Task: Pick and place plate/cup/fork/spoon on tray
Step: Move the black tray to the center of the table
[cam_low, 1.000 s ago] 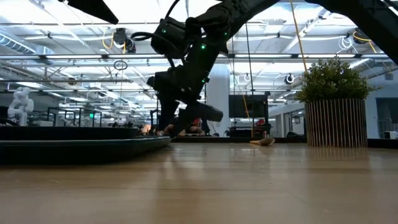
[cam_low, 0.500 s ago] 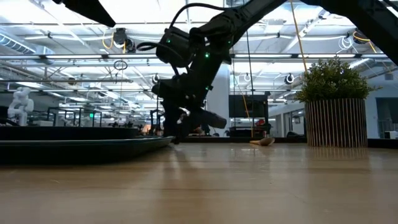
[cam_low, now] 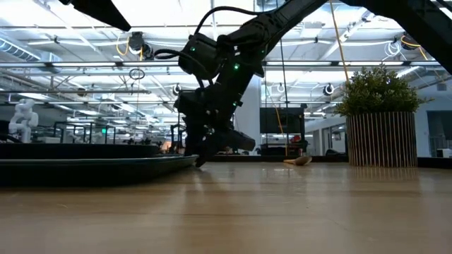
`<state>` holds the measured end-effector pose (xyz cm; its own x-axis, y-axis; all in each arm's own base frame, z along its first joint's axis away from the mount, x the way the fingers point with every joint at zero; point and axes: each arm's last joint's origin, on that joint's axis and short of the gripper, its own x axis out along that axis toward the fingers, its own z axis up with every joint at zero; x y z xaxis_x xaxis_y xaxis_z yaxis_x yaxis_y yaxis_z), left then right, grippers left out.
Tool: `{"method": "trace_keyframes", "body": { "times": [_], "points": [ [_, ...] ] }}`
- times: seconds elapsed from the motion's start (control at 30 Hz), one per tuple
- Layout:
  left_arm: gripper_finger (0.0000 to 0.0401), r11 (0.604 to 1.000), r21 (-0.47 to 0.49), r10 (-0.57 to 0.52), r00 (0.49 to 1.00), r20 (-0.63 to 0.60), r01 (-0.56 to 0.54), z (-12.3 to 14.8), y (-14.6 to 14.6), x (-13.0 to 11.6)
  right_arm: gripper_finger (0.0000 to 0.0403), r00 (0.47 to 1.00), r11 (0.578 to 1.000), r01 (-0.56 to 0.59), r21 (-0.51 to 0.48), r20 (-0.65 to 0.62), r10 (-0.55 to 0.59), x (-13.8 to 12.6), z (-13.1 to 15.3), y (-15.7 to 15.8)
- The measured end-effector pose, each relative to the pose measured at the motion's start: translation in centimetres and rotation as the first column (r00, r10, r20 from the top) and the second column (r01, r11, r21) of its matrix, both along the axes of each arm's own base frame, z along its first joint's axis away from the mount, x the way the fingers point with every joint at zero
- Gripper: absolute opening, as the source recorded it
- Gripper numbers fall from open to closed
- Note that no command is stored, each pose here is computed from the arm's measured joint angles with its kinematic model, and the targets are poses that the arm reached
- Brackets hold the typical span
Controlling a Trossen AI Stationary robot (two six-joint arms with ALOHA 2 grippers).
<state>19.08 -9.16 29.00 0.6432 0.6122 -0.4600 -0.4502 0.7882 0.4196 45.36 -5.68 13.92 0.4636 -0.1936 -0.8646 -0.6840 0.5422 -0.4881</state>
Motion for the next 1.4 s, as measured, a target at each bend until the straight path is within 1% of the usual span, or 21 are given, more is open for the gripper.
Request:
{"method": "trace_keyframes", "body": {
  "times": [0.23,0.4,0.53,0.7,0.93,1.1,1.4],
  "points": [
    [0.0193,1.000,0.000,0.000,1.000,-0.001,0.000,0.0,0.0,0.0,0.0148,0.988,0.993,0.121,-0.012,-0.098,-0.121,-1.0,-0.3,0.8],
    [0.0193,1.000,0.000,0.000,1.000,0.000,0.000,0.0,0.0,0.0,0.0148,0.966,0.971,0.239,-0.006,-0.098,-0.238,-1.2,-0.2,1.3],
    [0.0193,1.000,0.000,0.000,1.000,0.000,0.000,0.0,0.0,0.0,0.0148,0.948,0.953,0.302,0.006,-0.110,-0.300,-1.8,0.4,1.8],
    [0.0193,1.000,-0.001,0.000,1.000,0.000,0.000,0.0,0.0,0.0,0.0148,0.908,0.915,0.401,0.046,-0.155,-0.390,-2.8,1.4,2.0],
    [0.0193,1.000,-0.004,0.002,1.000,0.003,-0.002,0.0,0.0,0.0,0.0148,0.827,0.838,0.538,0.094,-0.251,-0.503,-3.8,1.2,2.3],
    [0.0193,1.000,-0.004,0.002,1.000,0.003,-0.002,0.0,0.0,0.0,0.0148,0.800,0.801,0.584,0.129,-0.257,-0.542,-3.8,1.3,2.9],
    [0.0193,1.000,-0.004,0.002,1.000,0.003,-0.002,0.0,0.0,0.0,0.0148,0.756,0.758,0.637,0.142,-0.308,-0.578,-4.2,1.2,5.1]
  ]
}}
